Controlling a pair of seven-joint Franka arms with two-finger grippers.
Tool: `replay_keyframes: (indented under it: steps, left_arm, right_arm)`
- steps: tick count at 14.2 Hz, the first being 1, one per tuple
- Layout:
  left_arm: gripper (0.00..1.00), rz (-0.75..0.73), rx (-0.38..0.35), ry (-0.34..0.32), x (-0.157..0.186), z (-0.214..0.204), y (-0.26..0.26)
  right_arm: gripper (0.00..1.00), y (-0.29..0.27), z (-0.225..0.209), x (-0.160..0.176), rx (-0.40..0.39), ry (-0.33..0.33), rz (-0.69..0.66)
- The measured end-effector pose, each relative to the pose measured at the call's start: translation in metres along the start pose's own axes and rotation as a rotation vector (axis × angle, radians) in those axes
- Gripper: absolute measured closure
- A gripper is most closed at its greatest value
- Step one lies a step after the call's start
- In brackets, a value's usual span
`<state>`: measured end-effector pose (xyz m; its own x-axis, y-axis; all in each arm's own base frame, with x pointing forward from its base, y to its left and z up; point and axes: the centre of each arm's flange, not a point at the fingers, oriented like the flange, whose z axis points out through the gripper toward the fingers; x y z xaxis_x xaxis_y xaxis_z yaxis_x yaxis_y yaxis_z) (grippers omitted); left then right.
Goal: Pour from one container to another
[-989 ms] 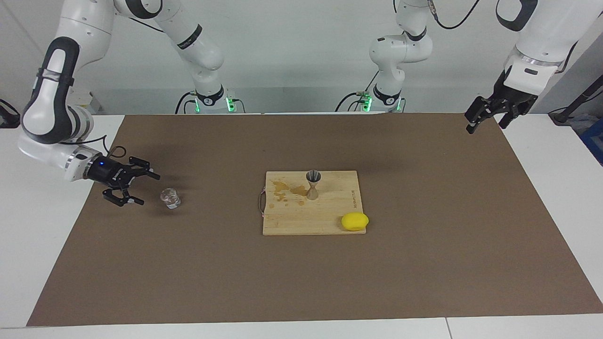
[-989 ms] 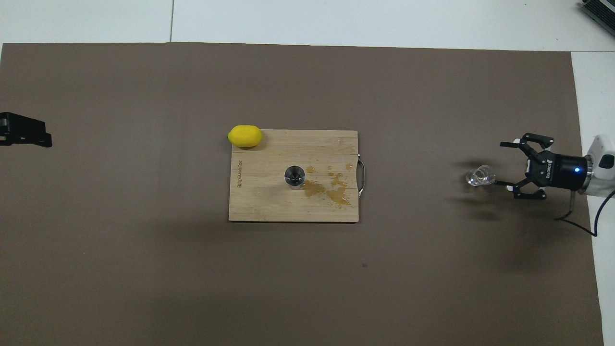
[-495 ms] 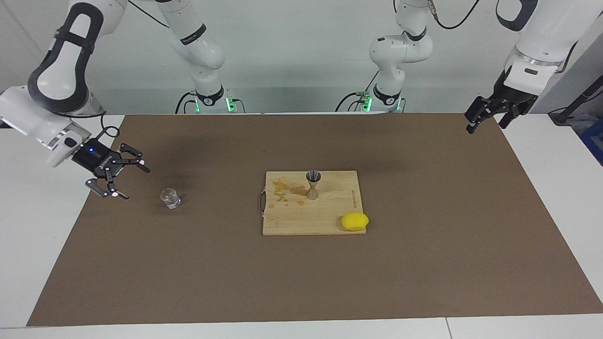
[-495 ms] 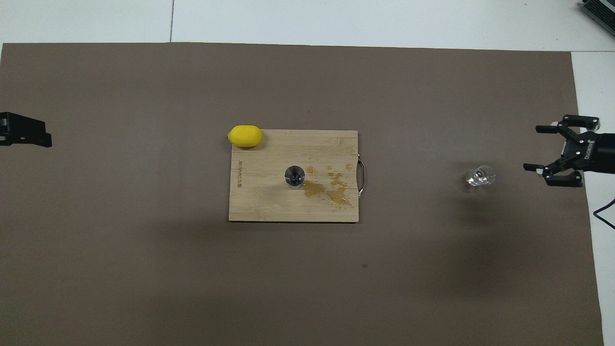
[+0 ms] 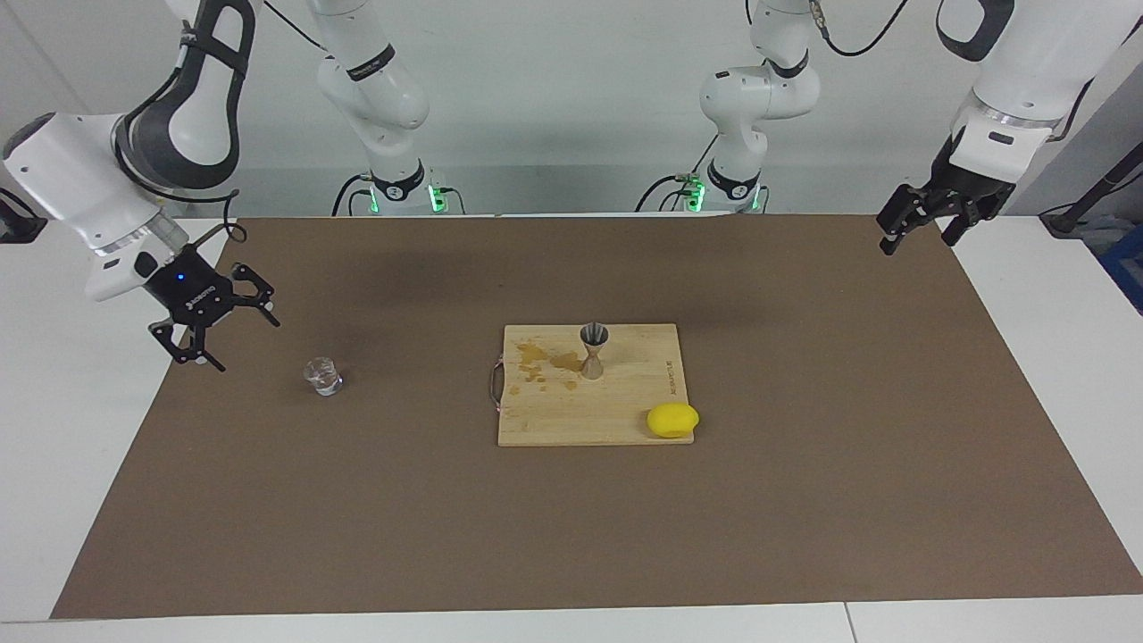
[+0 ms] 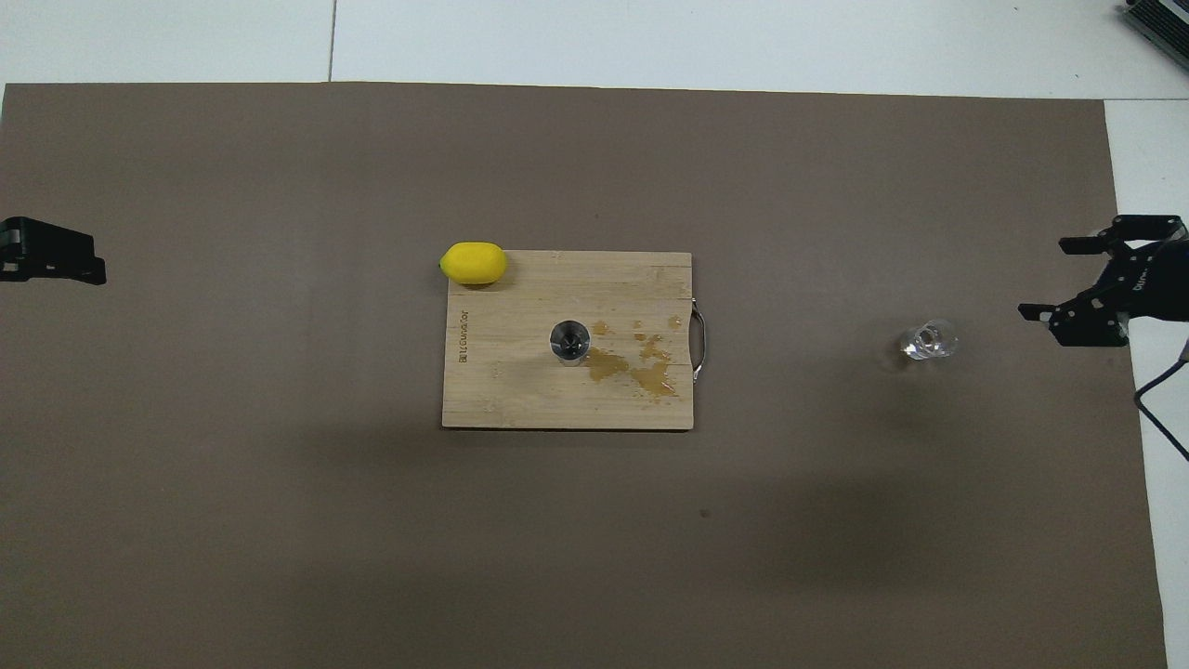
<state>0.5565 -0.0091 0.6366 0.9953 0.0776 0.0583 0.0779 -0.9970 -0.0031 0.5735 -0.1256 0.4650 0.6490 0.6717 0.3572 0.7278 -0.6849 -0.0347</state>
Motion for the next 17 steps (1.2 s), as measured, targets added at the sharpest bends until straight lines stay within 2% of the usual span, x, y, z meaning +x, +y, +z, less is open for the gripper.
replay_keyframes:
  steps: [2,4,7,11,13,17]
  left_arm:
    - [0.0,0.007,0.0,-0.002,0.0,0.001,0.004]
    - [0.0,0.007,0.0,-0.003,0.0,0.001,0.004]
    - [0.0,0.01,0.0,-0.004,0.0,0.002,0.006]
    - [0.0,0.016,-0.001,-0.002,-0.001,0.0,0.009]
    - [0.0,0.016,-0.001,-0.001,-0.001,-0.001,0.009]
    - [0.0,0.016,-0.001,-0.001,-0.001,-0.001,0.009]
  right_arm:
    - [0.0,-0.009,0.006,0.013,-0.031,-0.079,0.085]
    - [0.0,-0.023,0.014,0.031,-0.053,-0.125,0.173]
    - [0.0,-0.049,0.026,0.064,-0.099,-0.173,0.342]
    - [0.0,-0.083,0.032,0.099,-0.19,-0.202,0.564]
    - [0.0,-0.082,0.014,0.093,-0.206,-0.215,0.642]
    - [0.0,-0.074,-0.059,0.08,-0.196,-0.277,0.823]
